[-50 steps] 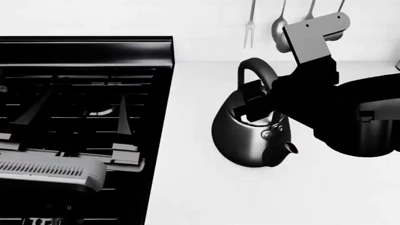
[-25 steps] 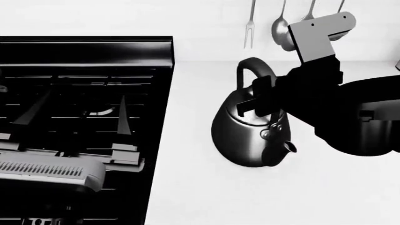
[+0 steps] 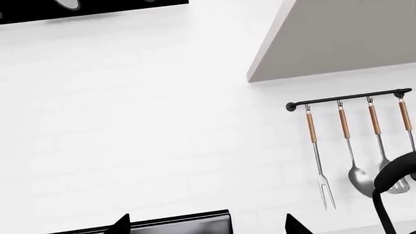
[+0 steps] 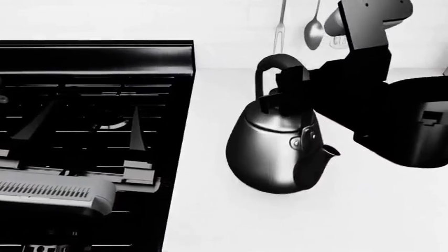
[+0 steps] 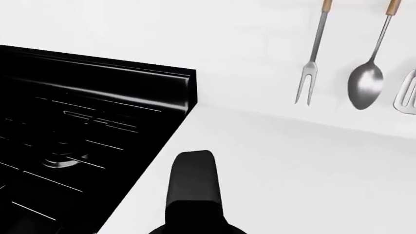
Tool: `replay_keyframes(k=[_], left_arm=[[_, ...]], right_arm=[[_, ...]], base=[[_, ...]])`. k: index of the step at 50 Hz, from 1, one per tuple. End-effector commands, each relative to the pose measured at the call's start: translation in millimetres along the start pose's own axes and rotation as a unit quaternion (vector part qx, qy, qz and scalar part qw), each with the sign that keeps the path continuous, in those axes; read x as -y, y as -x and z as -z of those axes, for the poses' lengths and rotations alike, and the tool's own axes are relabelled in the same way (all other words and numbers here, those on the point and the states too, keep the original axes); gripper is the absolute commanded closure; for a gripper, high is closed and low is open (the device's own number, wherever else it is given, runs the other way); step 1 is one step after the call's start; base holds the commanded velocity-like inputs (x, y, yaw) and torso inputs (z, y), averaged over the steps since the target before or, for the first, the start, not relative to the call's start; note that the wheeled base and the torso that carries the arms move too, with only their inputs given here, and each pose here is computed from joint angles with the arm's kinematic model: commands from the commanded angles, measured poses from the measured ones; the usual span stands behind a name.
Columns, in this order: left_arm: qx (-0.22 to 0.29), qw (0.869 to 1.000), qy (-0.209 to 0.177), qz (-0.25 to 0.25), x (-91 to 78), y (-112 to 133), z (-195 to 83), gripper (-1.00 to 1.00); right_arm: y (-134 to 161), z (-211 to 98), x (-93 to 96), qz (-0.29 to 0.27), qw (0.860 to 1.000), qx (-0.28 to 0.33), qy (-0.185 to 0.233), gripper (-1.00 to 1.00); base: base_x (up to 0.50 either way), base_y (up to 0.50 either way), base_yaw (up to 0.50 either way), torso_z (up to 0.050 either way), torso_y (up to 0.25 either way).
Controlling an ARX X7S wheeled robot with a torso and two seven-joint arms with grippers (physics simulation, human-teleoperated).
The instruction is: Pick the kettle from the counter and place it on a stove burner. Then turn the burner on.
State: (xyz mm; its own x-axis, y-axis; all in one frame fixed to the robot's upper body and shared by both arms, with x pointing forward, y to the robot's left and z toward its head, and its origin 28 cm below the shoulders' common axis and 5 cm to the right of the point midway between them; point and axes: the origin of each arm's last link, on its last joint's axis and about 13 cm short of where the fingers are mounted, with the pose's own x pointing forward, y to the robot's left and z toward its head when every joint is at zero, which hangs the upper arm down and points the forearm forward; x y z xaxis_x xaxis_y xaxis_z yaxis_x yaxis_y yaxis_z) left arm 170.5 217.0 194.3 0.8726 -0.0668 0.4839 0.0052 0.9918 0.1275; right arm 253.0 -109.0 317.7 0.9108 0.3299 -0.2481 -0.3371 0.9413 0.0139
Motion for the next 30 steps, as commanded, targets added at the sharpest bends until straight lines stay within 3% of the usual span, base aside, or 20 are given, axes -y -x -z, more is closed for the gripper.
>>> replay_keyframes(k=[1,16,30], left_arm=[[0.001,1.0,0.0,0.0,-0.3,0,-1,-1.0],[0.005,1.0,0.0,-0.002,-1.2,1,-3,-1.0],[0.007,1.0,0.001,-0.004,-1.8,2,-5,-1.0]], right_arm=[[10,-23,0.6,0.009,0.998,0.068,-0.001,1.0],[19,-38,-9.3,0.015,0.992,0.121,0.033,1.0],[19,-41,-12.9,0.013,0.99,0.131,0.047,1.0]], base=[[0.0,0.0,0.0,0.0,0.0],[0.0,0.0,0.0,0.001,0.002],[0.0,0.0,0.0,0.0,0.002]])
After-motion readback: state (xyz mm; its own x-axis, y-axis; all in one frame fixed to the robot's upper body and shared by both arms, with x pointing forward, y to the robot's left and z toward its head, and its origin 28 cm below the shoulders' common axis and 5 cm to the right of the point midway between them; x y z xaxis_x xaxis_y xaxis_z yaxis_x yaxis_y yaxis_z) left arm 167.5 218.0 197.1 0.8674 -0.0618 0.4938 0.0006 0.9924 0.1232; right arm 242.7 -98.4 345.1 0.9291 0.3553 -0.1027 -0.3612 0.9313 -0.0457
